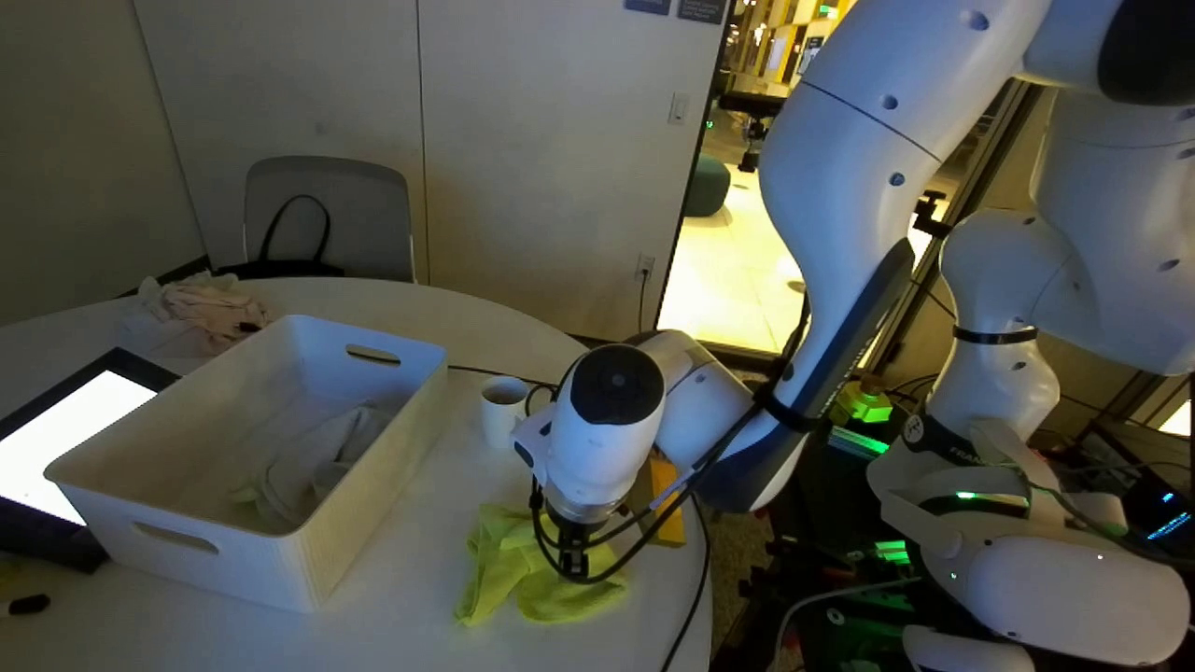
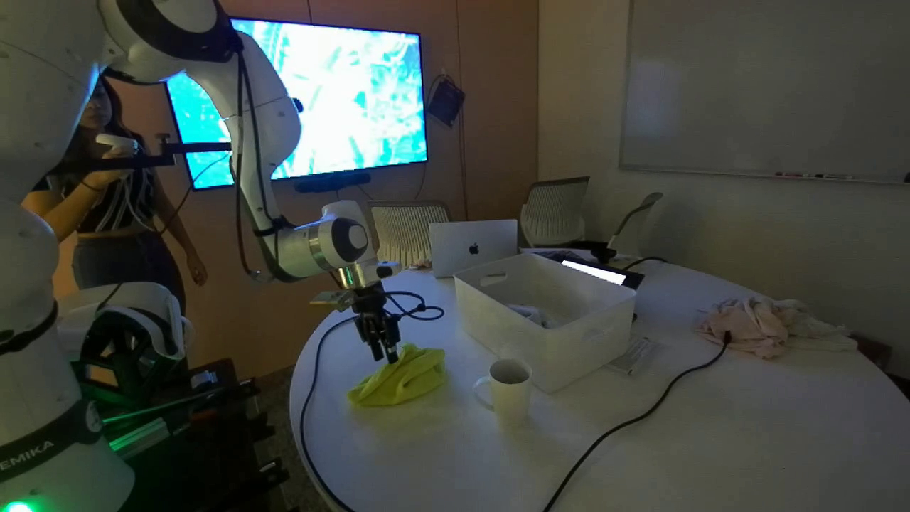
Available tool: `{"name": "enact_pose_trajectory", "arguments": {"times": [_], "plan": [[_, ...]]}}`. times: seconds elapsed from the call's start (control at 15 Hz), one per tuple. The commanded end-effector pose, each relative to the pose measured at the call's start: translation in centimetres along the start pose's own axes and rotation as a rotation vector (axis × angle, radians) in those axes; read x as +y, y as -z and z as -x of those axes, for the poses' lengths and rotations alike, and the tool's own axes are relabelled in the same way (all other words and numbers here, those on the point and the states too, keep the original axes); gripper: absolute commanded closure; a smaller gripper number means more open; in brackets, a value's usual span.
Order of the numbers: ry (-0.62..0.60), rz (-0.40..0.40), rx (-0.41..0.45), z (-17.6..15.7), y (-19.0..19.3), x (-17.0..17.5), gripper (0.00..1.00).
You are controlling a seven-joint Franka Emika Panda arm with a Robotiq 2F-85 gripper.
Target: Put all the towels in the basket and the other objects in the white mug
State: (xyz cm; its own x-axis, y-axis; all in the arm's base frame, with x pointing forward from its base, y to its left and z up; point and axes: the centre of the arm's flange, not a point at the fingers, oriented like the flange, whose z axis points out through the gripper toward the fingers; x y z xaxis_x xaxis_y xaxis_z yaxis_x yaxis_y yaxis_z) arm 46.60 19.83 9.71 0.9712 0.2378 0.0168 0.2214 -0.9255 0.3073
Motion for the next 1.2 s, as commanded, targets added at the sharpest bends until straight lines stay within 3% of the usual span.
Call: {"name": "enact_pose_trajectory", "arguments": {"times": [0.0, 0.27, 0.8, 1.13], "plan": [[0.007, 0.016, 0.006, 0.0, -0.5, 0.0, 0.67], [0.001, 0.027, 0.002, 0.2, -0.5, 0.5, 0.97], [-0.068, 0.076, -0.002, 0.6, -1.0, 2.5, 0.99], [-0.306, 0.196, 0.002, 1.7, -0.4, 7.3, 0.99]]}}
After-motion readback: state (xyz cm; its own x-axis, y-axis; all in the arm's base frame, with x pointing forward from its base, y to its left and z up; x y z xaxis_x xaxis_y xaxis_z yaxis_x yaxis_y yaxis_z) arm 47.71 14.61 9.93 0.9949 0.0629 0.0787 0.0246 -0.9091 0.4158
